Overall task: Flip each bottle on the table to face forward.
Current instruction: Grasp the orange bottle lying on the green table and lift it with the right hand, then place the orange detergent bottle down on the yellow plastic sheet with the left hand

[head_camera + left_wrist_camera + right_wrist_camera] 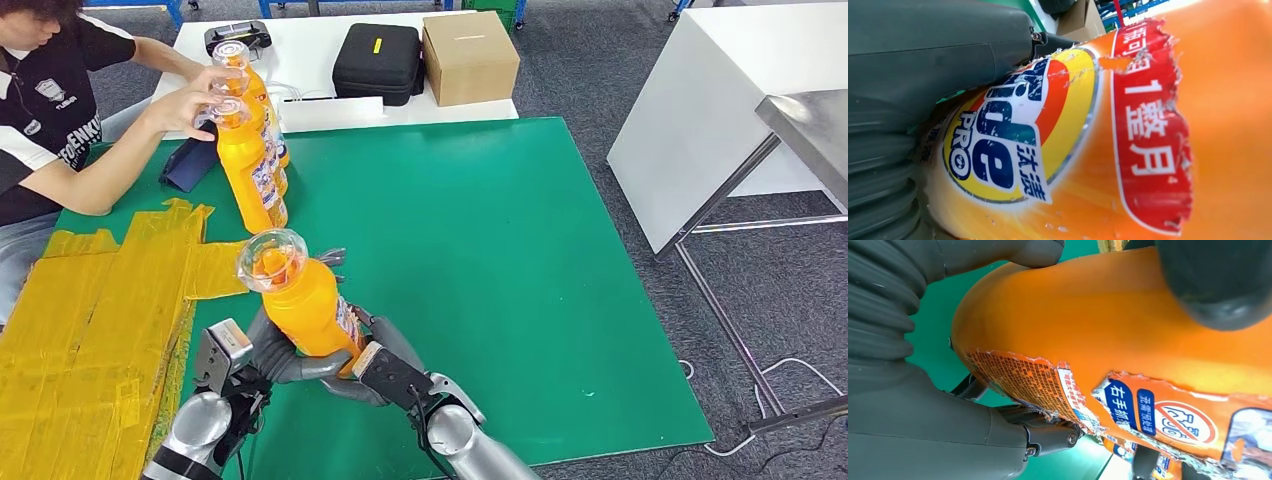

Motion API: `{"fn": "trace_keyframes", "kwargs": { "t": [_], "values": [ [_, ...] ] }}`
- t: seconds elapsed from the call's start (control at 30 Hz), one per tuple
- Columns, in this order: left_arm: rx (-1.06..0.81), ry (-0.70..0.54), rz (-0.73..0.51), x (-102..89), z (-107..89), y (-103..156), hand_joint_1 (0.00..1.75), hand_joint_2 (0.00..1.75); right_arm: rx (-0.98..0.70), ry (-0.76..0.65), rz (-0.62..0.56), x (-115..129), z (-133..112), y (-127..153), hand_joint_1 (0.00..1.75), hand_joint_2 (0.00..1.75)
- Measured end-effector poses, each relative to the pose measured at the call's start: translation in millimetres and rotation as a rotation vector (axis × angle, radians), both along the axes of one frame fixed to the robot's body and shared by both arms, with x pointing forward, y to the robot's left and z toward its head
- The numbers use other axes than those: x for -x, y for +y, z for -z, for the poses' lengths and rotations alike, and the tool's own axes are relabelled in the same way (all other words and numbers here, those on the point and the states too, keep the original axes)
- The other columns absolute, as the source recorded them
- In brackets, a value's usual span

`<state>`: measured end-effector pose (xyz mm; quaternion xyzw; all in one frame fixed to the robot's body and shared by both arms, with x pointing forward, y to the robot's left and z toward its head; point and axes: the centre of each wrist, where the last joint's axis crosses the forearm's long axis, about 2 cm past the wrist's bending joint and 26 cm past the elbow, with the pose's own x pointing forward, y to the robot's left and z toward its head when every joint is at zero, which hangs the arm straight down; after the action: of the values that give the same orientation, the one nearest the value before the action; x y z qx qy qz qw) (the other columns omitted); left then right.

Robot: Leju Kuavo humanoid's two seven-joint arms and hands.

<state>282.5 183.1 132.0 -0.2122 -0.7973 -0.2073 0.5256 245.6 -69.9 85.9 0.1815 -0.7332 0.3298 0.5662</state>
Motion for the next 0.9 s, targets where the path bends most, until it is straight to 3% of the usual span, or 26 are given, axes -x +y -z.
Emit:
{"fn": "trace_keyframes", "kwargs": {
  "t": [0.37,0.5,0.57,0.7,0.8,0.9],
  "values": [
    [0.025,0.009,-0.009,-0.7,0.6,1.4,1.75,1.75,0.007,-0.014,0.023,1.1,0.4,-0.8,1.71,1.75],
    [0.020,-0.003,-0.045,-0.9,0.3,1.6,1.75,1.75,0.006,-0.032,0.051,0.3,-1.5,-4.0,0.01,1.75],
    [-0.030,-0.042,-0.140,-2.3,-1.3,4.0,1.75,1.75,0.001,-0.044,0.079,0.1,-2.7,-7.2,0.00,1.75],
    [-0.351,-0.239,-0.585,-9.2,-7.7,24.9,1.75,1.75,-0.008,-0.082,0.165,0.6,-7.7,-19.9,0.00,0.00],
    [-0.558,-0.364,-0.838,-16.9,-11.1,47.3,1.75,1.75,-0.011,-0.116,0.237,-1.7,-13.9,-36.4,0.00,0.00],
    [-0.725,-0.418,-0.990,-25.8,-8.1,74.7,1.75,1.75,-0.020,-0.152,0.297,-5.0,-22.2,-54.2,0.00,0.00]
  ]
}}
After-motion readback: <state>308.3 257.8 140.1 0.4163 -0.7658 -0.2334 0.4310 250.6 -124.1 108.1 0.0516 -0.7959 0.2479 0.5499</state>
